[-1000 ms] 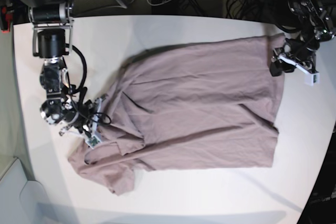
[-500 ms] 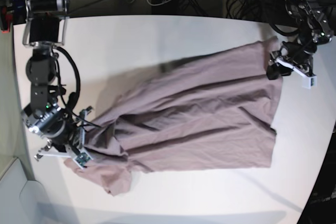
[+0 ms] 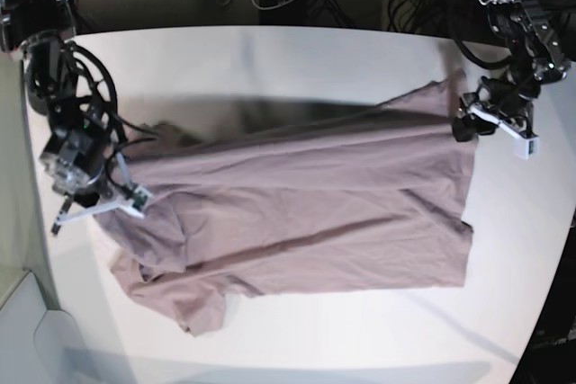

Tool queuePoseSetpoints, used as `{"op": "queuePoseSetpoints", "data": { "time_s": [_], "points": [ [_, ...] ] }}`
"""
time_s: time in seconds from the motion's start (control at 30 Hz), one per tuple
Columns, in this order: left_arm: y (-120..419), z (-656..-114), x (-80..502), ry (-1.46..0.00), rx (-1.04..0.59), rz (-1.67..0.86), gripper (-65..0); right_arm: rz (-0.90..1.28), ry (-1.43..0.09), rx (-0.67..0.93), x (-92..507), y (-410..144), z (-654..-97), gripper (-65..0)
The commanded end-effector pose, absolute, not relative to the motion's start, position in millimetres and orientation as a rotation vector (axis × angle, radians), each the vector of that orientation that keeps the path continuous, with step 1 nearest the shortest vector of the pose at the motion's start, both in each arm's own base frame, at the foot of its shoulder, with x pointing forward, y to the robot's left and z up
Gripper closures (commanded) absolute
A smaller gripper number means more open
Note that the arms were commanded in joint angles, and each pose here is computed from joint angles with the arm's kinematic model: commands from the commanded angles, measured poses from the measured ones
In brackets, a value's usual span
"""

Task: Layout the t-shirt on the table in an organized manner, then fold the t-shirt properly
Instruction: 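Pull the grasped edge with the right gripper away from the left gripper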

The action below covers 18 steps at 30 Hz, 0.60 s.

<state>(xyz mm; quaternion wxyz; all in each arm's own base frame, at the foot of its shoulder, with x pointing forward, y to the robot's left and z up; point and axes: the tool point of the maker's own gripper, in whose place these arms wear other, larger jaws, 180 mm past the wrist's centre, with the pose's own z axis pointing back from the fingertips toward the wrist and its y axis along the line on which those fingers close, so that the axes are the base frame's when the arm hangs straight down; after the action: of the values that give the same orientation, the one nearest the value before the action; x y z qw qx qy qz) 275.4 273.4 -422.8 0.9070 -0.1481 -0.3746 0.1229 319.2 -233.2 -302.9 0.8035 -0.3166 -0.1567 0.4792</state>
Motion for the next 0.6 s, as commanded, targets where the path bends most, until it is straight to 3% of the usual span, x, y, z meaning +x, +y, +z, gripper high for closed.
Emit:
{"op": "queuePoseSetpoints", "data": {
  "time_s": [0.0,0.23,0.57],
  "points": [
    [279,-420,276,-0.769,-0.285,0.251,-33.2,1.021,-0.315,-0.716,315,-242,-300,0.0],
    [279,-420,276,-0.769,-0.286,0.250,-33.2,1.050,-0.263,-0.617,285,-227,-335,-0.8],
    [294,-416,275,-0.771,-0.252,0.241,-33.2,1.015,-0.243,-0.648,282,-242,-329,-34.2]
  ]
}}
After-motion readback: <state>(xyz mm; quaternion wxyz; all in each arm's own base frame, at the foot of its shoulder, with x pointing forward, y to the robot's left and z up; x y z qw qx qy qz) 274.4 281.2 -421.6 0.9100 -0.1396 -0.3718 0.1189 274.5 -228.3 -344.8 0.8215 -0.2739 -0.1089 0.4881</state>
